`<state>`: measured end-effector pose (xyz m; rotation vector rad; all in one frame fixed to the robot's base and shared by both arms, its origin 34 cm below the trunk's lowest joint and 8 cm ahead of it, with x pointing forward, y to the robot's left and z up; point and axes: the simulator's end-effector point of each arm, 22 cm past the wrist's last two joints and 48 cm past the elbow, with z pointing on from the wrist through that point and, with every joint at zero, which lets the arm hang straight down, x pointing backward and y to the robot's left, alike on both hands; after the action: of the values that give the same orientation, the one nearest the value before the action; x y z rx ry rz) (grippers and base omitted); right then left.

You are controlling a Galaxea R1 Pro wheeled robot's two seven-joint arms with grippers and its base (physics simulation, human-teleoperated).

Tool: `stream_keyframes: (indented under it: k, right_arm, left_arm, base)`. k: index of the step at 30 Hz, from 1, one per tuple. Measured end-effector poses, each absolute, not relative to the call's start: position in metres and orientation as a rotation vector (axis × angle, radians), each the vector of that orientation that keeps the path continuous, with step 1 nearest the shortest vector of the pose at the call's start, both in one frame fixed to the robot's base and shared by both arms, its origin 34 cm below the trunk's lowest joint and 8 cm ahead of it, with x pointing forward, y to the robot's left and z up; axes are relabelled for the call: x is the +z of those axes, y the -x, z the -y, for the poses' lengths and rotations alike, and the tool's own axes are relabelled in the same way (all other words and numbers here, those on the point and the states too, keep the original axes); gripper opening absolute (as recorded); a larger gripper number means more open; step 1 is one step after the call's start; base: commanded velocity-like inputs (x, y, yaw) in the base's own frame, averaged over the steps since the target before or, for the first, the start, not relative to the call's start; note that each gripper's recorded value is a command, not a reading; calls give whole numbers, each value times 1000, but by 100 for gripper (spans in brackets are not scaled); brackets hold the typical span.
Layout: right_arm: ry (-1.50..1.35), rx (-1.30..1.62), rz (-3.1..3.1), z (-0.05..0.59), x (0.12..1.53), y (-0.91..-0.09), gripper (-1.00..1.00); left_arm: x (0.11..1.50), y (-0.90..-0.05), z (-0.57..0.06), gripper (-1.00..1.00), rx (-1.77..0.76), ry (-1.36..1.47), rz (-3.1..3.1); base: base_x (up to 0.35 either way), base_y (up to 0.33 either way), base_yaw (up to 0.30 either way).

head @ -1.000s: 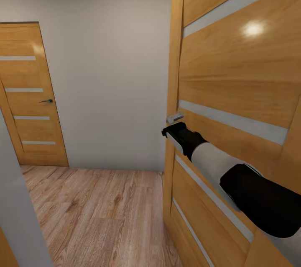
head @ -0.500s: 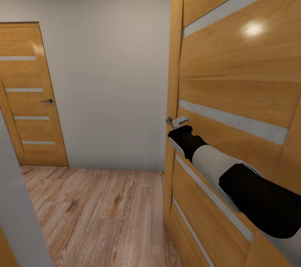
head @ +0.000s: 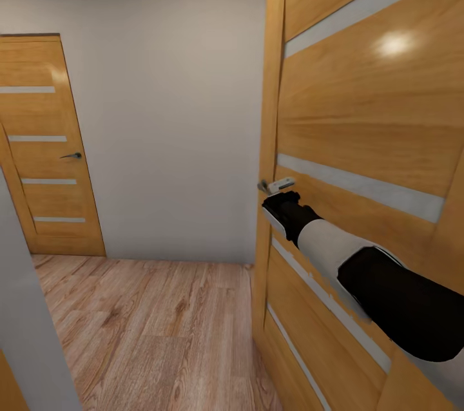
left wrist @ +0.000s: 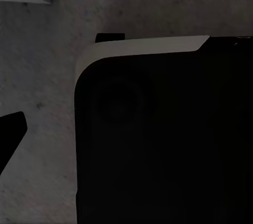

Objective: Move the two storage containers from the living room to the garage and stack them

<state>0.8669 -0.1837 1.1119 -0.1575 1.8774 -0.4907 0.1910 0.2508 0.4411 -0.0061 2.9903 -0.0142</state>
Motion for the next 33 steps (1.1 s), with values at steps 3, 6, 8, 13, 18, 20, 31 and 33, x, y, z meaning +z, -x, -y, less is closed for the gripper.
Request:
stream_keyframes:
  k: [3,6,8,13,18,20,31,33]
  right_arm:
    - [153,-528,-1846,192,1137,-870,100]
    - [142,-515,-1844,191,1143,-871,100]
    - [139,-513,-1840,191,1147,-871,100]
    - [106,-516,-1833,209,1156,-874,100]
    - [90,-551,-1829,231,1159,-875,100]
    - [90,-559,-1829,234,1159,-875,100]
    - [109,-569,-1821,226,1162,-874,100]
    - [109,-569,-1821,226,1162,-874,100]
  left_arm:
    - [441,-191,-251,100,-14,6,-2990]
    - [441,-191,-251,100,-14,6,-2990]
    - [441,-191,-251,100,-14,6,-2990]
    - [441,-191,-251,100,-14,6,-2991]
    - [441,-191,-251,100,-14,6,-2990]
    - [441,-191,-251,100,-14,7,-2990]
    - [441,-191,-251,100,-14,7,-2991]
    - [441,-191,-251,100,-14,7,-2991]
  base:
    - [0,0,0]
    - [0,0,0]
    - [0,0,0]
    - [0,0,0]
    - [0,0,0]
    - [0,0,0]
    - [0,0,0]
    - [0,0,0]
